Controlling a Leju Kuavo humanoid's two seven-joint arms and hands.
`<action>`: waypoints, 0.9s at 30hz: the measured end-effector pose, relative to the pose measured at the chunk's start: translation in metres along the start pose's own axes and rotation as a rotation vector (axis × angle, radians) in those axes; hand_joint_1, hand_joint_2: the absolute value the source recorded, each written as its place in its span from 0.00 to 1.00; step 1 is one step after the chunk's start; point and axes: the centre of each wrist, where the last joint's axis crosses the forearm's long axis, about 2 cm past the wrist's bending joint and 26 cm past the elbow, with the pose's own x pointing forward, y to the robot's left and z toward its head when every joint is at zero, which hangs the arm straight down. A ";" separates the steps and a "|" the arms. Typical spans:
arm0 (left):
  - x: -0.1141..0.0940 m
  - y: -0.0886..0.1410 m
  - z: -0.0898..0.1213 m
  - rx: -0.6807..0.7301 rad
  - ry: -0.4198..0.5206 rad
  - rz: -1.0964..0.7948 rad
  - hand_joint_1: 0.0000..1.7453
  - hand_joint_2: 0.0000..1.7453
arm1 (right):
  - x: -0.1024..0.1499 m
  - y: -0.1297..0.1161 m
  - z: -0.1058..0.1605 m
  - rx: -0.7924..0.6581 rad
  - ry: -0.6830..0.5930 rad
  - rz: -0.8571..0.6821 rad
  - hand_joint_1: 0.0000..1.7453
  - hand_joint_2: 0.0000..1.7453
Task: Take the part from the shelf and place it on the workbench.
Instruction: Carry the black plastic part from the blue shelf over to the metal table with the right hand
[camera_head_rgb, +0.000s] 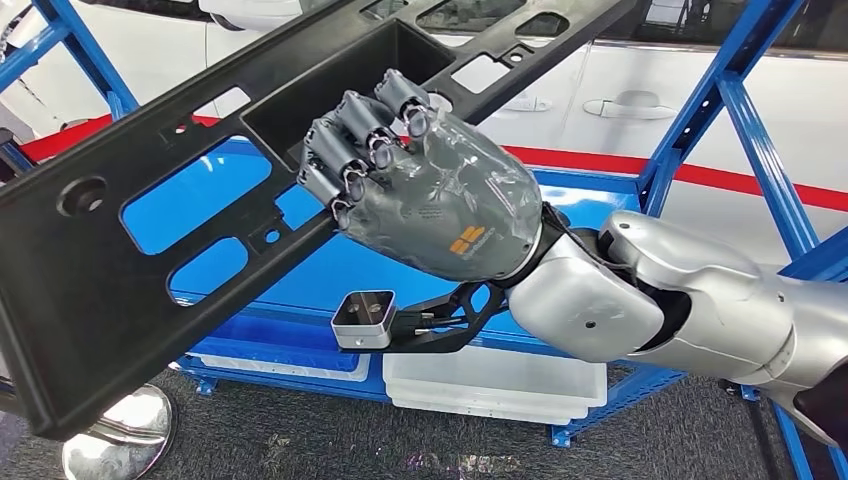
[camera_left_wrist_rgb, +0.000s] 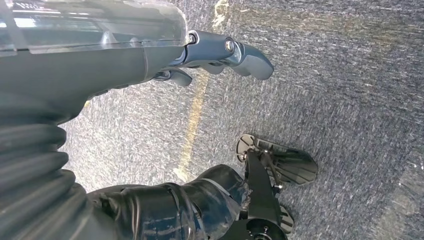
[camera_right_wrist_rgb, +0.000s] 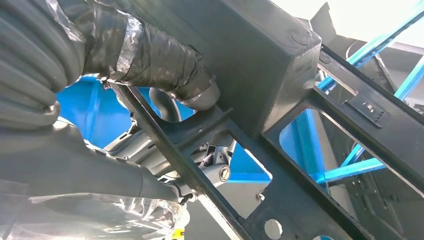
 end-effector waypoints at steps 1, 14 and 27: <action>0.000 0.000 0.000 0.000 0.000 -0.001 0.00 1.00 | 0.001 0.000 0.000 0.002 -0.001 -0.003 1.00 1.00; 0.000 0.000 0.000 0.007 -0.001 -0.008 0.00 1.00 | 0.005 0.003 0.002 0.015 0.001 -0.015 1.00 1.00; 0.002 0.000 0.000 0.017 -0.002 -0.009 0.00 1.00 | 0.006 0.006 0.005 0.031 0.006 -0.017 1.00 1.00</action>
